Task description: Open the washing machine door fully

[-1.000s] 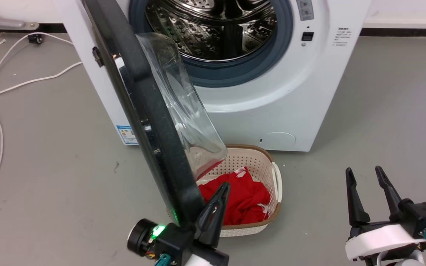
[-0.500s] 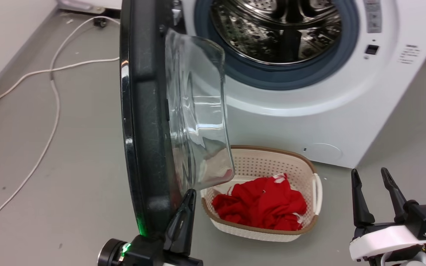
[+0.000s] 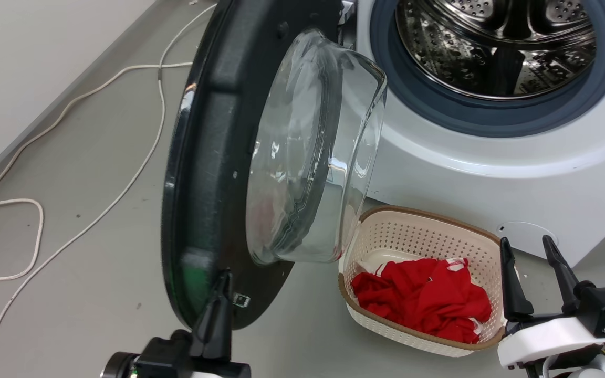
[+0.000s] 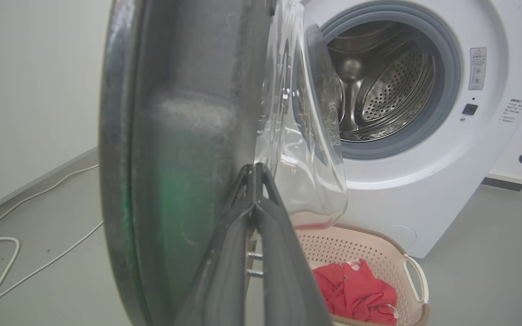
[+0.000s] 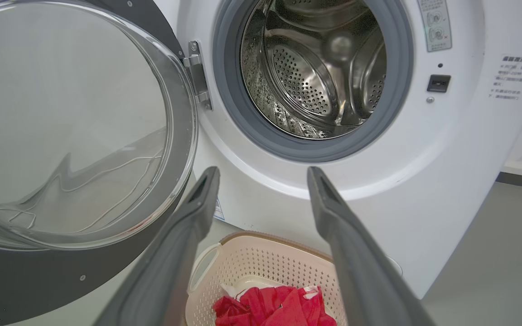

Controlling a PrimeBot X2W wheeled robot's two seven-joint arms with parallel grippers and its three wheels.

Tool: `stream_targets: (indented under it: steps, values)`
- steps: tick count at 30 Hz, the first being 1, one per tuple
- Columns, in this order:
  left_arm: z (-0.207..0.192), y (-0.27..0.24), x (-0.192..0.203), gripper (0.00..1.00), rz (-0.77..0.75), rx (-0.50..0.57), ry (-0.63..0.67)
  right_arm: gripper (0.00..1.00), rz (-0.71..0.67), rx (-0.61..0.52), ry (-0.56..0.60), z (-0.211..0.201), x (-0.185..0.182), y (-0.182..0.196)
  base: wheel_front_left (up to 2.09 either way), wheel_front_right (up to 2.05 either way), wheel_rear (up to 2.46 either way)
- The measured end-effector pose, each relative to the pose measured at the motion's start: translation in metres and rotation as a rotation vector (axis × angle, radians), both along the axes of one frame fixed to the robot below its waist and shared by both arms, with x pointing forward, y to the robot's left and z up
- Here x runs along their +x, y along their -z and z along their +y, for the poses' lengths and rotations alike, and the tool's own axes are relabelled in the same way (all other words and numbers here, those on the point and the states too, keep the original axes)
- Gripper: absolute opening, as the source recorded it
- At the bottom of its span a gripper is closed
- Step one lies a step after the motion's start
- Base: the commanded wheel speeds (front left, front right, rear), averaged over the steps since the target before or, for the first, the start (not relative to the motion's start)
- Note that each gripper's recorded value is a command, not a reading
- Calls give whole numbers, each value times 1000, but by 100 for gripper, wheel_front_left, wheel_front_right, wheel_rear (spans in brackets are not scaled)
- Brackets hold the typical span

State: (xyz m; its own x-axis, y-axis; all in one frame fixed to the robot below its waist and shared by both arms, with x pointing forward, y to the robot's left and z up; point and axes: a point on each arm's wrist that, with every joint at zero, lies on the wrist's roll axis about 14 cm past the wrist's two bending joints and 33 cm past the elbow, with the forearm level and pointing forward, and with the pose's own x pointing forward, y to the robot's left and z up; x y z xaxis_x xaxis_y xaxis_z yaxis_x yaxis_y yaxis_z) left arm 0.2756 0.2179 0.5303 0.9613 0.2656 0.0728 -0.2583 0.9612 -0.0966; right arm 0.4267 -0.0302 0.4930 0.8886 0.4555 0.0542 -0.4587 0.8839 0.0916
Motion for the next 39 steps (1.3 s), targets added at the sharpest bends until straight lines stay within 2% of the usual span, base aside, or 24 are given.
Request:
stream_targets:
  steps: [9,22,39]
  values:
    - [51,5,-7,0,6,17,-153,100,12,-9,-29,11,5,4,0,0,0]
    - [133,5,-5,0,17,48,-350,100,35,-22,-13,7,16,13,0,0,0]
    - [211,-1,27,0,51,97,-419,100,54,-29,9,0,28,23,0,0,0]
